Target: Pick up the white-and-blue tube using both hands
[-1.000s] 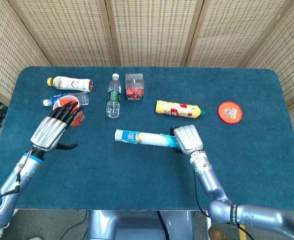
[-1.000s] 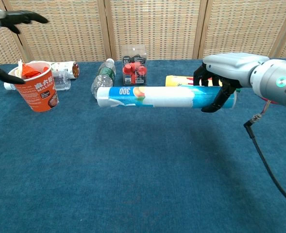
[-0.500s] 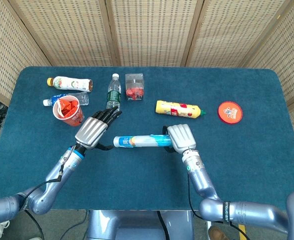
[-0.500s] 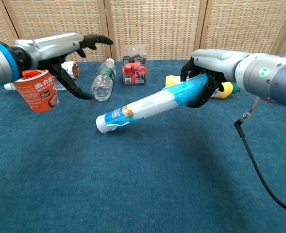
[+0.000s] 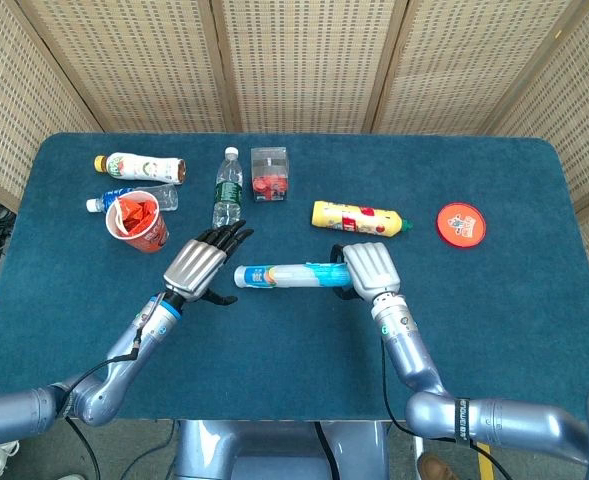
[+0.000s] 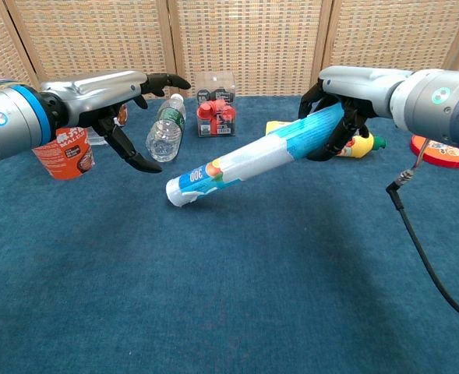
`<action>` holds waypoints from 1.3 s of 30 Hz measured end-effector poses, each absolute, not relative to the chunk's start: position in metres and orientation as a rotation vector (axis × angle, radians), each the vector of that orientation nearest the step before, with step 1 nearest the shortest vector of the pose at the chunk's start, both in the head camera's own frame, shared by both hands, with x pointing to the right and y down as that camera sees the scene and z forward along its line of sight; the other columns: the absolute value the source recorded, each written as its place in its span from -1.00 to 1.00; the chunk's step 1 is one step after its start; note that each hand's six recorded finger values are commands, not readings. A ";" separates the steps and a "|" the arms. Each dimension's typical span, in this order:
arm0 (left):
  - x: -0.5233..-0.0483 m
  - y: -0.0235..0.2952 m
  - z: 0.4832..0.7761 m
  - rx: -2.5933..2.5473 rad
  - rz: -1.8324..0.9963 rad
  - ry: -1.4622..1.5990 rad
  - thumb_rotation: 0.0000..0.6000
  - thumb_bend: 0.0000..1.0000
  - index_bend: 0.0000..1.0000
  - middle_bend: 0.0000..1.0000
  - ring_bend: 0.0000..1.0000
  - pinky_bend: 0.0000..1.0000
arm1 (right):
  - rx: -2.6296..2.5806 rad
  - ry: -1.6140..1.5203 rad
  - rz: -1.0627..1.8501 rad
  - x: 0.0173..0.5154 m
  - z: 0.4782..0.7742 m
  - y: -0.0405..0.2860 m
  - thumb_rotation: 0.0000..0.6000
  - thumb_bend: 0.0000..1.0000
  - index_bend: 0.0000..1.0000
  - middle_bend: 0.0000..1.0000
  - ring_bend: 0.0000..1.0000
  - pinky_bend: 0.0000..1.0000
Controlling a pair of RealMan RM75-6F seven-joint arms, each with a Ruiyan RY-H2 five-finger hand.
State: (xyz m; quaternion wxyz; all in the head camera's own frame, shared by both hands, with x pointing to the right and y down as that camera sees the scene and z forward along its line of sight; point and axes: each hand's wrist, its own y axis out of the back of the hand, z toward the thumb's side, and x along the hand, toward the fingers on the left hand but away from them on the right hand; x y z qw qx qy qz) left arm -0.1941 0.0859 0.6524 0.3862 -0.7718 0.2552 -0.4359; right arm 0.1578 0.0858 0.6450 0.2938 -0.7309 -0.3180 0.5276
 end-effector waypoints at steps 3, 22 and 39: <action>-0.193 0.086 0.655 -1.980 -1.112 0.666 1.00 -1.00 -0.90 -1.00 -0.80 -0.65 | -1.984 -0.869 1.411 0.160 0.646 0.087 1.00 0.34 0.47 0.34 0.43 0.52; -0.131 0.105 0.709 -2.131 -1.121 0.682 1.00 -0.97 -0.69 -0.73 -0.52 -0.49 | -2.148 -0.974 1.411 0.170 0.644 0.087 1.00 0.35 0.47 0.34 0.43 0.51; -0.103 0.106 0.730 -2.155 -1.119 0.695 1.00 0.28 0.12 0.14 0.21 0.20 | -2.160 -0.996 1.402 0.178 0.637 0.081 1.00 0.36 0.47 0.34 0.43 0.52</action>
